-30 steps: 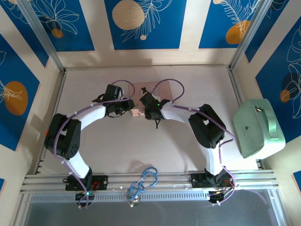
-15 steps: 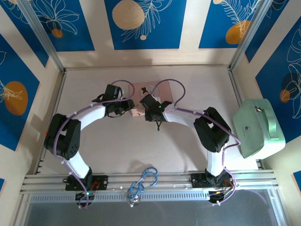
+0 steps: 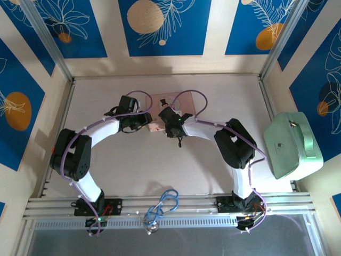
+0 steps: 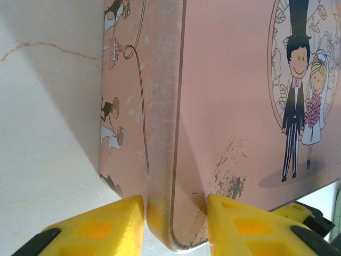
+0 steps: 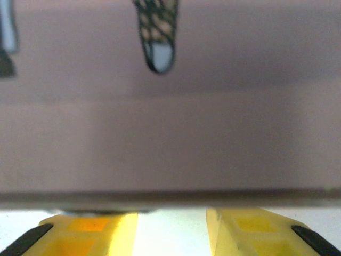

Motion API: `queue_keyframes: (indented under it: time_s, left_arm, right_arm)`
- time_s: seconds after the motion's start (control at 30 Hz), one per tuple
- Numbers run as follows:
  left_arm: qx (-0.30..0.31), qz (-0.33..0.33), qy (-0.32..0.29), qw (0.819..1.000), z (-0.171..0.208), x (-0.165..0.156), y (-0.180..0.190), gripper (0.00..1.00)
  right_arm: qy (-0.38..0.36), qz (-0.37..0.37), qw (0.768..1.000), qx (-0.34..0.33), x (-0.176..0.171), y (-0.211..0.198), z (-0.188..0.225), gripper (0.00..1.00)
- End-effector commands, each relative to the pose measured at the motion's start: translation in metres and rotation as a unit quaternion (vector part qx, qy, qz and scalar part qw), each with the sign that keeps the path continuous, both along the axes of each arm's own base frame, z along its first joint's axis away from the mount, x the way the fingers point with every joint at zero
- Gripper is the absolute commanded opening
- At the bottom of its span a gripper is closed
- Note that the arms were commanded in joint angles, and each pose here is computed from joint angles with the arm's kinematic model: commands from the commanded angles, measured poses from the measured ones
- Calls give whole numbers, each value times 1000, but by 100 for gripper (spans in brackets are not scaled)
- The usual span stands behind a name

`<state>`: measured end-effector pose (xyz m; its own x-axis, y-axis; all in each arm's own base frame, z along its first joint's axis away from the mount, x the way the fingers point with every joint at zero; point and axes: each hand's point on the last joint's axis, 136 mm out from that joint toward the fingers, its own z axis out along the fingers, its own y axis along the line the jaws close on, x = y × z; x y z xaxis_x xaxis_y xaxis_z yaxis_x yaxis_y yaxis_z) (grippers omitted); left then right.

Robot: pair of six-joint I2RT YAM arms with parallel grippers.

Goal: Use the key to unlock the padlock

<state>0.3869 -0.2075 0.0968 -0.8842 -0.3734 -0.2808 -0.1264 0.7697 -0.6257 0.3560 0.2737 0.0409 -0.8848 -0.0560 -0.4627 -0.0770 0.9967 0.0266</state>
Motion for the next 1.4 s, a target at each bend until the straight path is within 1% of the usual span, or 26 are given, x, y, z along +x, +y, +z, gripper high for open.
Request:
queue_keyframes:
  time_s: [0.0, 0.23, 0.37, 0.47, 0.53, 0.6, 0.67, 0.77, 0.87, 0.93, 1.07, 1.17, 1.27, 1.37]
  left_arm:
    - [14, -2, 35, 999, -15, -13, 11, 34]
    - [11, -3, 33, 999, -13, -14, 11, 34]
    - [12, -4, 33, 999, -13, -17, 12, 34]
    - [14, -5, 32, 999, -12, -17, 13, 34]
    - [14, -4, 31, 999, -11, -16, 13, 33]
    - [14, -3, 30, 999, -10, -14, 14, 33]
    - [12, -3, 29, 999, -8, -13, 13, 33]
    - [12, -2, 28, 1000, -6, -10, 13, 34]
    - [11, -6, 26, 1000, -1, -6, 11, 40]
    - [10, -7, 23, 1000, 2, -3, 11, 46]
    - [12, -9, 12, 1000, 13, 5, 9, 56]
    - [13, -11, 2, 1000, 20, 10, 7, 60]
    - [18, -11, 5, 1000, 20, 11, 8, 59]
    - [19, -12, 13, 1000, 17, 9, 10, 55]
  right_arm:
    - [-11, 7, 1000, -16, 10, 3, 6, 40]
    - [4, -1, 999, -34, 15, 0, -4, 39]
    - [6, 5, 1000, -27, 12, 4, -4, 36]
    - [0, 11, 1000, -13, 6, 9, 5, 38]
    - [-6, 13, 1000, 5, 1, 11, 10, 41]
    - [-13, 19, 999, 44, -5, 14, 16, 47]
    - [-24, 22, 994, 106, -8, 17, 23, 52]
    - [-39, 12, 979, 202, -9, 14, 34, 58]
    - [-43, 12, 958, 282, -7, 13, 42, 61]
    - [-39, 16, 951, 306, -4, 14, 41, 63]
    - [-38, 14, 950, 309, 0, 14, 34, 64]
    - [-43, 26, 949, 311, 2, 19, 33, 64]
    - [-46, 38, 953, 299, 5, 23, 28, 61]
    - [-46, 42, 956, 286, 7, 23, 20, 57]
